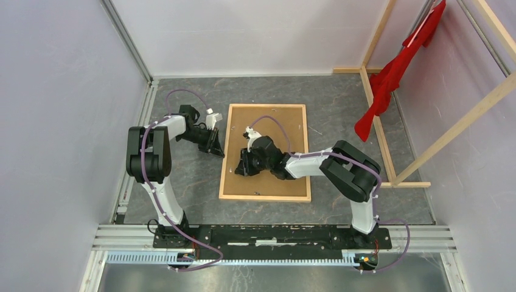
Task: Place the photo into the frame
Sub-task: Install the photo frame at the center of the board.
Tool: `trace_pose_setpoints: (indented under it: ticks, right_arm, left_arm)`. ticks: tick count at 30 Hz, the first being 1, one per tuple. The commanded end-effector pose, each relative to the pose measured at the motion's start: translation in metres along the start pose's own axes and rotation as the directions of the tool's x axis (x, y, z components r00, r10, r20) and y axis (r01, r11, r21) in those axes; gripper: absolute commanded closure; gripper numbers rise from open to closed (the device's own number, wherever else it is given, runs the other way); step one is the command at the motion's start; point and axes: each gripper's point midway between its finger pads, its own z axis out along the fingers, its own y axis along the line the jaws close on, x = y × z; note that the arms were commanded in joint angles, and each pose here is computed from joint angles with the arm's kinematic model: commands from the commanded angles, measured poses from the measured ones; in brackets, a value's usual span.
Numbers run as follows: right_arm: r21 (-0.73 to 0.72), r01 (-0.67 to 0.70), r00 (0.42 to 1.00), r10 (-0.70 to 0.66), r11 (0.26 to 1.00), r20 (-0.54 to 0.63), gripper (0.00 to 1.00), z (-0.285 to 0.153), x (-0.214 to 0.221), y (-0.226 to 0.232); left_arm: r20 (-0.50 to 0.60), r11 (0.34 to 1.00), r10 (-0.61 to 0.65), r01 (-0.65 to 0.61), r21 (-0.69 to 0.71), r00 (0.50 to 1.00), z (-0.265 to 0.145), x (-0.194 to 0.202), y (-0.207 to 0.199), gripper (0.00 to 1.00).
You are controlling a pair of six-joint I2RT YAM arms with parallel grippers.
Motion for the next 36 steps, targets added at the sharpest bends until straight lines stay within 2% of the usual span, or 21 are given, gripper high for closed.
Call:
trace_pose_setpoints:
  ticks: [1, 7, 36]
  right_arm:
    - [-0.053, 0.009, 0.999, -0.007, 0.999, 0.045, 0.72, 0.011, -0.018, 0.017]
    - [-0.050, -0.003, 0.999, 0.004, 0.999, 0.033, 0.75, 0.019, -0.015, 0.014]
    - [-0.084, -0.044, 0.999, 0.043, 0.996, -0.004, 0.84, 0.032, -0.003, 0.017]
  left_arm:
    - [-0.022, 0.998, 0.054, -0.054, -0.027, 0.998, 0.006, 0.005, 0.012, 0.77]
    - [-0.025, 0.998, 0.057, -0.058, -0.032, 0.998, 0.005, 0.006, 0.013, 0.84]
    - [-0.040, 0.997, 0.054, -0.056, -0.058, 0.998, 0.006, 0.007, 0.020, 0.87]
